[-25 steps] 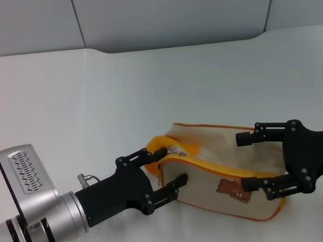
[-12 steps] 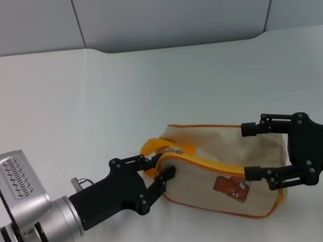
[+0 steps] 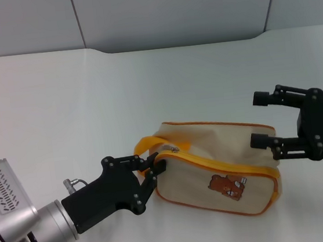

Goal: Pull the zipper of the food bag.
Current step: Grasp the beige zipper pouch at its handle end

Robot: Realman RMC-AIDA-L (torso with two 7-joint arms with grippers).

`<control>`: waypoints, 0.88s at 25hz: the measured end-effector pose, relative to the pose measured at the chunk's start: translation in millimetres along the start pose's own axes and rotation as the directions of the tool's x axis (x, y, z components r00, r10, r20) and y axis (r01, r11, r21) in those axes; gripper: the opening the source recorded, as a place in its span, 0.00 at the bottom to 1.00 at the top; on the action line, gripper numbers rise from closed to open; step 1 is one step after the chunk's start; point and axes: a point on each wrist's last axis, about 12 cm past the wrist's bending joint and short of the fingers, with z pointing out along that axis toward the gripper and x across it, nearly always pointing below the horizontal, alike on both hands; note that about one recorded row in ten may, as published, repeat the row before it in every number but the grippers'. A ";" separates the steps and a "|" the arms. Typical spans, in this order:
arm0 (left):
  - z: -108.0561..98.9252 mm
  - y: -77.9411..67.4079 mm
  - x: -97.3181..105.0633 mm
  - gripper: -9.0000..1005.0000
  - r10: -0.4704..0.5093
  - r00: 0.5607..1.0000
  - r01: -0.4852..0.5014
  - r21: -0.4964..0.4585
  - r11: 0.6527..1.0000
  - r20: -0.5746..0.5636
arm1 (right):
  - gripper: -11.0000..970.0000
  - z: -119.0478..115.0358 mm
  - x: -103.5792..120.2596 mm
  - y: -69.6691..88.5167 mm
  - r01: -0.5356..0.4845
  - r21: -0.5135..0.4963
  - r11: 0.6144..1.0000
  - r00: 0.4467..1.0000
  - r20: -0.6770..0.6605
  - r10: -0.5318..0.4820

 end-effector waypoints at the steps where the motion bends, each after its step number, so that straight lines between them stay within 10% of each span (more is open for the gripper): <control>1: 0.0 0.0 0.0 0.17 0.000 1.000 0.000 0.000 1.000 0.000 | 0.86 0.0 0.0 0.0 0.000 0.000 1.000 1.000 0.000 0.000; 12: -2.7 5.4 -6.6 0.10 0.056 0.998 -0.056 -0.009 0.998 0.039 | 0.86 3.6 2.8 -8.7 0.060 0.133 0.989 0.998 0.028 -0.064; 22: 5.6 42.2 -45.6 0.10 0.280 0.951 -0.284 0.013 0.959 0.131 | 0.86 36.6 30.6 6.9 0.371 0.364 0.854 0.904 0.070 -0.422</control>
